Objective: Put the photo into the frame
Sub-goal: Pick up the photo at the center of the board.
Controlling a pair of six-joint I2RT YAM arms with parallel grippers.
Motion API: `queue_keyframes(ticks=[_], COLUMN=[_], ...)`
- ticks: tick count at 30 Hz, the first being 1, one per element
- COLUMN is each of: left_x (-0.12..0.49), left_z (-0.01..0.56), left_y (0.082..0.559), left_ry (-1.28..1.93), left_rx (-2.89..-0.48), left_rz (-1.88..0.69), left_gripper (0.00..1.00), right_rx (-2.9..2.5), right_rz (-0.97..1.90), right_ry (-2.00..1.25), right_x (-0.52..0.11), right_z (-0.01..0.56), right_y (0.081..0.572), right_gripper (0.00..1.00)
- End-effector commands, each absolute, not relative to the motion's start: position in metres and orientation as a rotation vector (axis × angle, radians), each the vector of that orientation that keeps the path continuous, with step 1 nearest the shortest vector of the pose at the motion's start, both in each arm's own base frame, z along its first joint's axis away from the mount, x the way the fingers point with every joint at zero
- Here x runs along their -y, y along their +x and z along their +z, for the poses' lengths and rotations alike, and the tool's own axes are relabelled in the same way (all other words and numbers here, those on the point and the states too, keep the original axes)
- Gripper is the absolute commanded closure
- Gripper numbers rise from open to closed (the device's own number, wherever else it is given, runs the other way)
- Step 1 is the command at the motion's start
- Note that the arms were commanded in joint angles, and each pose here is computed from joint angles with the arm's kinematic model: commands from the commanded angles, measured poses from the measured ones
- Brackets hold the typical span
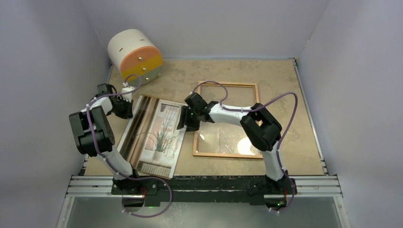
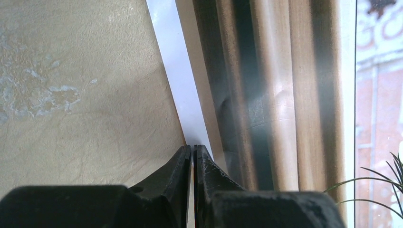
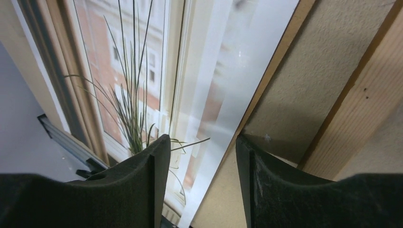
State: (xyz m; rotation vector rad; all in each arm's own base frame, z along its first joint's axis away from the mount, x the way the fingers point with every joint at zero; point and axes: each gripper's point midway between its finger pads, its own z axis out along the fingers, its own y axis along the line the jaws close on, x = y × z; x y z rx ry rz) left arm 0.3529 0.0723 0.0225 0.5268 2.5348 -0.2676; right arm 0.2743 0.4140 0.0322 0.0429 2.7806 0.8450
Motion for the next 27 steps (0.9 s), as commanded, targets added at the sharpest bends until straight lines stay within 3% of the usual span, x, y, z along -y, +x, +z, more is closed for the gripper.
queue_keyframes(ticks=[1,10,27], left_x=[-0.046,-0.044,-0.044], left_z=[0.011,0.030,-0.001], left_y=[0.327,0.336,0.320], left_ry=[0.521,0.530,0.561], left_rx=[-2.593,-2.532,-2.614], left_rz=[-0.473,-0.429,-0.441], left_gripper=[0.91,0.95,0.96], right_rx=[-2.699,-2.644,-2.562], right_rz=[1.041,1.130,1.218], right_ry=[0.097,0.084,0.044], right_x=[-0.439,-0.447,-0.455], right_z=[0.048,0.066,0.098], right_y=[0.297,0.303,0.307], right_gripper=[0.44,0.46,0.51])
